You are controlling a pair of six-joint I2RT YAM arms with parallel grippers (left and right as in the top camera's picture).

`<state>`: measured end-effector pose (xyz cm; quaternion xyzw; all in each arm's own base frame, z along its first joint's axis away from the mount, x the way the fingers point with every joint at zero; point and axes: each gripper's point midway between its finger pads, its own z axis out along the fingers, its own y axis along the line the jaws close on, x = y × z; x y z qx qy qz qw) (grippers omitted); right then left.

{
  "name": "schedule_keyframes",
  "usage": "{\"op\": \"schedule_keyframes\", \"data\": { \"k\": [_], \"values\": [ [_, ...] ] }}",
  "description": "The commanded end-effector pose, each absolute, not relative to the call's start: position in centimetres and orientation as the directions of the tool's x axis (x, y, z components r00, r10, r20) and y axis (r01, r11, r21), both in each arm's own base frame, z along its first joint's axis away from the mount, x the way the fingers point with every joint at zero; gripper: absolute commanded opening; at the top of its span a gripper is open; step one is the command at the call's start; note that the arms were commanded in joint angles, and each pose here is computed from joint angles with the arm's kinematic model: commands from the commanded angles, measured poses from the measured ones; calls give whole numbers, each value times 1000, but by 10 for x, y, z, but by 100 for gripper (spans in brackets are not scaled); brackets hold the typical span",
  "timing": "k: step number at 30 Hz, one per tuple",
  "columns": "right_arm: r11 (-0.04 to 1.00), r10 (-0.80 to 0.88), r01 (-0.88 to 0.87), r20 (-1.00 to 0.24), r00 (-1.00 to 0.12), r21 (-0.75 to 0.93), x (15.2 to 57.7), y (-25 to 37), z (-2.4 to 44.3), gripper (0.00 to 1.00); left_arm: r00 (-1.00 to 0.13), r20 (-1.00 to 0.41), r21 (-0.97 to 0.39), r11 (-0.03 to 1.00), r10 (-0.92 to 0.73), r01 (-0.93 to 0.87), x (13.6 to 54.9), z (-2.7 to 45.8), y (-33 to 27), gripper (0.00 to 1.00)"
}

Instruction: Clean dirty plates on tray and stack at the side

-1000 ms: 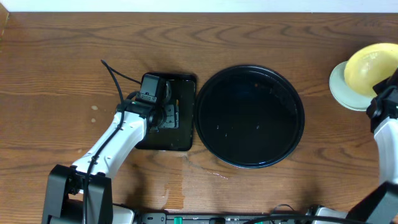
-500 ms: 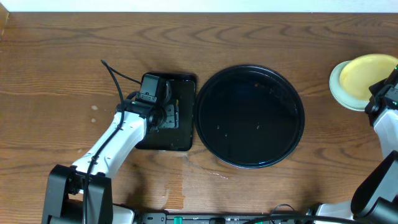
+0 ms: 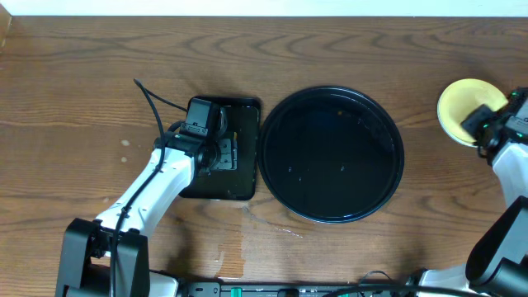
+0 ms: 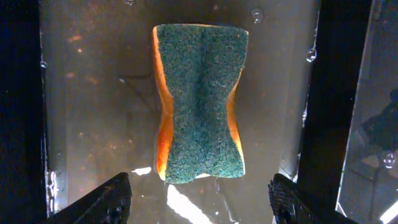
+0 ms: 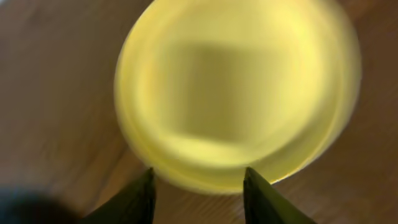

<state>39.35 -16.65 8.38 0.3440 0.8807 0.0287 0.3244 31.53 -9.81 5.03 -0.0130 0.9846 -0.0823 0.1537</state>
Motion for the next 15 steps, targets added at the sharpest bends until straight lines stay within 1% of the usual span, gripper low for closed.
{"op": "schedule_keyframes", "data": {
  "k": [1,4,7,8,9,12,15],
  "values": [
    [859,512,391,-522,-682,331,404,-117,81,48,-952,-303,-153,988,-51,-4,316,50,-95,72],
    [902,426,307,-515,-744,303,403,-91,81,57,-951,-309,-145,989,-22,25,316,51,-95,72],
    [937,333,212,-530,-780,277,402,-65,90,67,-951,-310,-137,990,2,46,315,56,-95,72],
    [944,309,188,-531,-789,270,401,-57,93,72,-951,-308,-135,990,4,49,316,58,-95,73],
    [950,290,171,-530,-797,262,399,-49,95,76,-951,-309,-136,990,4,49,317,61,-95,76],
    [970,209,110,-520,-828,216,390,-27,99,99,-949,-316,-137,989,4,50,321,70,-96,78],
    [989,133,80,-500,-856,127,378,-16,99,99,-950,-313,-137,989,4,49,323,79,-97,80]
  ]
}}
